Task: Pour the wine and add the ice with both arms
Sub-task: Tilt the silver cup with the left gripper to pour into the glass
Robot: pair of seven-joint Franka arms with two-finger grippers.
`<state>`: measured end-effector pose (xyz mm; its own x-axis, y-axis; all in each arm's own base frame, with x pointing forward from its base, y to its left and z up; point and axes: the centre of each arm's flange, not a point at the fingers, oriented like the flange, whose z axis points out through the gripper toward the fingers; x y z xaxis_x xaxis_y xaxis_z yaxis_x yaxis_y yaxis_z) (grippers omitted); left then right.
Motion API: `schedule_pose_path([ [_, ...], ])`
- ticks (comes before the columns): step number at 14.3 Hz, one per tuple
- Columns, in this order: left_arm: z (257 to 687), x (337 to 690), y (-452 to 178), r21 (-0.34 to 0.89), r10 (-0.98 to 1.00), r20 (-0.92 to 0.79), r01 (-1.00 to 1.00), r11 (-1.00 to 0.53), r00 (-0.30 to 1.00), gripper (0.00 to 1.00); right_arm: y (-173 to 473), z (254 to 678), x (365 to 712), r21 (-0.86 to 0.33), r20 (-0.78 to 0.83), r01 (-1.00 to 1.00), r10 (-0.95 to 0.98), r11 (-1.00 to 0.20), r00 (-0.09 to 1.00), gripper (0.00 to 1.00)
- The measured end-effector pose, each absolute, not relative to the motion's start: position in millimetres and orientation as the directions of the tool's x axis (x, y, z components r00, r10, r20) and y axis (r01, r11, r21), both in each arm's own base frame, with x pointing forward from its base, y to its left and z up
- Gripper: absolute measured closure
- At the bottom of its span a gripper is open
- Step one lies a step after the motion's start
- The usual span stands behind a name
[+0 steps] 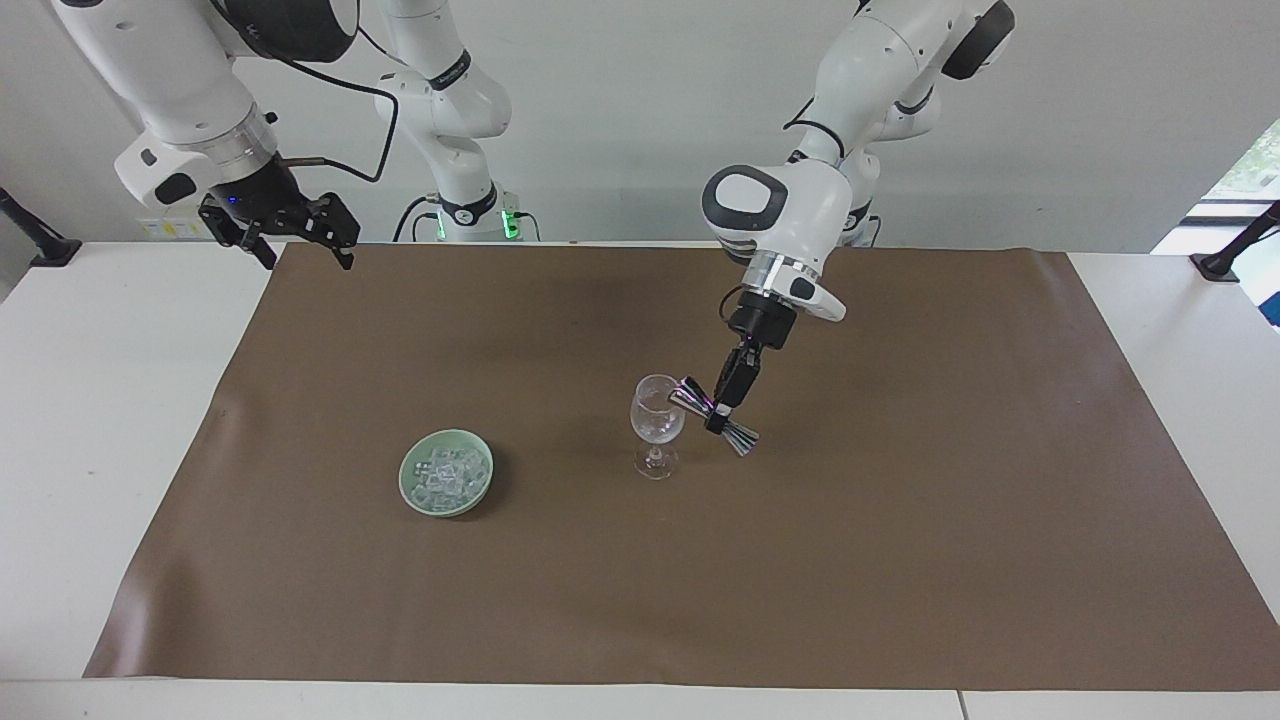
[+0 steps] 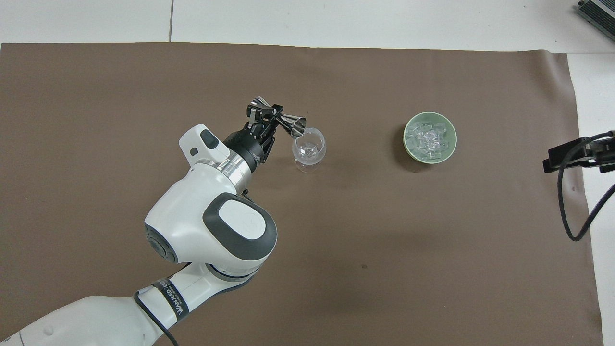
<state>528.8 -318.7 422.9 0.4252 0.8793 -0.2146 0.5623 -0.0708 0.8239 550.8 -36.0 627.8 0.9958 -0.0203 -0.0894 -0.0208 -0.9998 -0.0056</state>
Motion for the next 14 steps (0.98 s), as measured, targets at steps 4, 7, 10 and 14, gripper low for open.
schedule_pose_path([
  [4, 422.3, 529.2, -318.9, 0.828, 0.877, -0.196, 0.553, -0.091, 0.438, 0.79, -36.0, 627.8, 550.8, -0.006, -0.089, -0.021, -0.020, -1.000, 0.996, 0.00],
  [7, 422.6, 529.3, -318.9, 0.830, 0.877, -0.191, 0.550, -0.095, 0.441, 0.79, -36.0, 627.8, 550.8, -0.006, -0.089, -0.021, -0.020, -1.000, 0.996, 0.00],
  [10, 423.2, 529.5, -319.2, 0.832, 0.876, -0.187, 0.546, -0.099, 0.445, 0.79, -36.0, 627.8, 550.8, -0.006, -0.089, -0.021, -0.020, -1.000, 0.996, 0.00],
  [14, 425.5, 529.9, -321.0, 0.839, 0.872, -0.172, 0.532, -0.114, 0.458, 0.79, -36.0, 627.8, 550.8, -0.006, -0.089, -0.021, -0.020, -1.000, 0.996, 0.00],
])
